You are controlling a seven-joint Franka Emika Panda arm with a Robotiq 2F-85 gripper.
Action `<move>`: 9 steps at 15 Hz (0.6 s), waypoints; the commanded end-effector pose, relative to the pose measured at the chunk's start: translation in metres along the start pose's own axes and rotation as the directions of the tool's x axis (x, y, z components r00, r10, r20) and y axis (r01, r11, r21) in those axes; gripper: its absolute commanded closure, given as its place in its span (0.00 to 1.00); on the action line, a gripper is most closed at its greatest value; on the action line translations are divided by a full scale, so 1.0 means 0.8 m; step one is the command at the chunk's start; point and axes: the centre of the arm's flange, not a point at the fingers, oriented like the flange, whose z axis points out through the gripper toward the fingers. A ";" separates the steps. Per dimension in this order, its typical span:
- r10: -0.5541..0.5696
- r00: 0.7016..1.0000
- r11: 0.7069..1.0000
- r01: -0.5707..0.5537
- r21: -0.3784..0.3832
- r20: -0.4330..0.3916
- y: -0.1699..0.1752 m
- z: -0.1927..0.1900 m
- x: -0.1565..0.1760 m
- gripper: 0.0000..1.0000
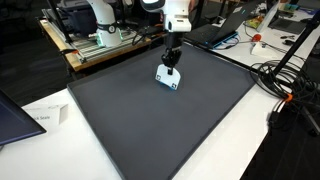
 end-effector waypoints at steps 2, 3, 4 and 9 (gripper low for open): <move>-0.040 0.999 0.999 0.040 0.037 0.012 0.002 -0.005 0.000 0.99; -0.057 0.998 0.997 0.056 0.053 0.022 0.008 -0.010 -0.001 0.99; -0.082 0.996 0.993 0.080 0.092 0.019 0.013 -0.018 -0.001 0.99; -0.151 0.988 0.966 0.149 0.209 -0.006 0.035 -0.046 -0.002 0.99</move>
